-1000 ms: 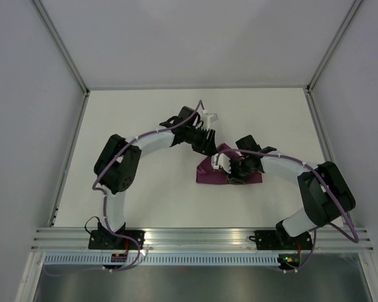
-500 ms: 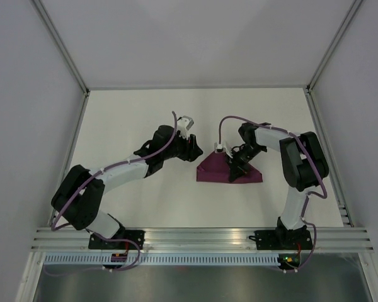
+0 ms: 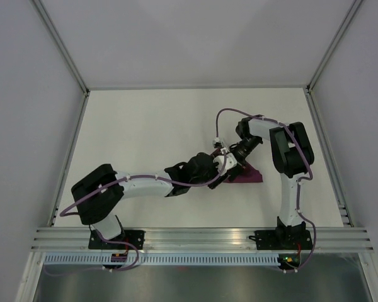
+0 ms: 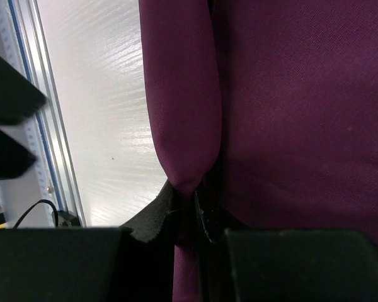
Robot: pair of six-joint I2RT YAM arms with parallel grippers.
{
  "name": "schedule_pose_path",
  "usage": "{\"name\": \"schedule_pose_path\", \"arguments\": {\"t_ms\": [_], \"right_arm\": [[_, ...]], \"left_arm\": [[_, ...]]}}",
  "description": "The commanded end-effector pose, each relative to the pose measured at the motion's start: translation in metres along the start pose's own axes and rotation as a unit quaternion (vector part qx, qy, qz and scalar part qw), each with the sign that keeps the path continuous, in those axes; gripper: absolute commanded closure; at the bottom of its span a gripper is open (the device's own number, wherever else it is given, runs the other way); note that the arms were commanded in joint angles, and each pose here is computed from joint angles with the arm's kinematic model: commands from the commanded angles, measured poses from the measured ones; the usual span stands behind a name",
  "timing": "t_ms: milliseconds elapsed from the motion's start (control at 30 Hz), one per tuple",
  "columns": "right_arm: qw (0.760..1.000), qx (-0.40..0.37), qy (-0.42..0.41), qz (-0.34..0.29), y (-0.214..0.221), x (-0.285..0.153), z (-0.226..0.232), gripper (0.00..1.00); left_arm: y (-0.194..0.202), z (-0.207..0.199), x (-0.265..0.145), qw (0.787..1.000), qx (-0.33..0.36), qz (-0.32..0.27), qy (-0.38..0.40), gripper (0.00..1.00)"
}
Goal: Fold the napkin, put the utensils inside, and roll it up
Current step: Roll the napkin with the utensil
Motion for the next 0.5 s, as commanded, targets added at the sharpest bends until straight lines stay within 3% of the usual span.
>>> {"name": "schedule_pose_path", "arguments": {"t_ms": [0, 467], "right_arm": [[0.998, -0.017, 0.036, 0.050, 0.012, 0.012, -0.036, 0.83], [0.997, 0.008, 0.031, 0.069, 0.007, 0.014, -0.048, 0.83]], "left_arm": [[-0.006, -0.003, 0.016, 0.996, 0.090, 0.011, -0.007, 0.44], [0.019, -0.026, 0.059, 0.987, 0.156, 0.040, 0.021, 0.44]]}}
Point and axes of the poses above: each gripper's point midway between its finger pads, its own x axis out along the fingers, its own z axis along the line the jaws close on, y = z × x, the point moved 5 cm from there along -x, back along the fingers, and after that the axes turned 14 degrees about x, right-handed, at the moved point
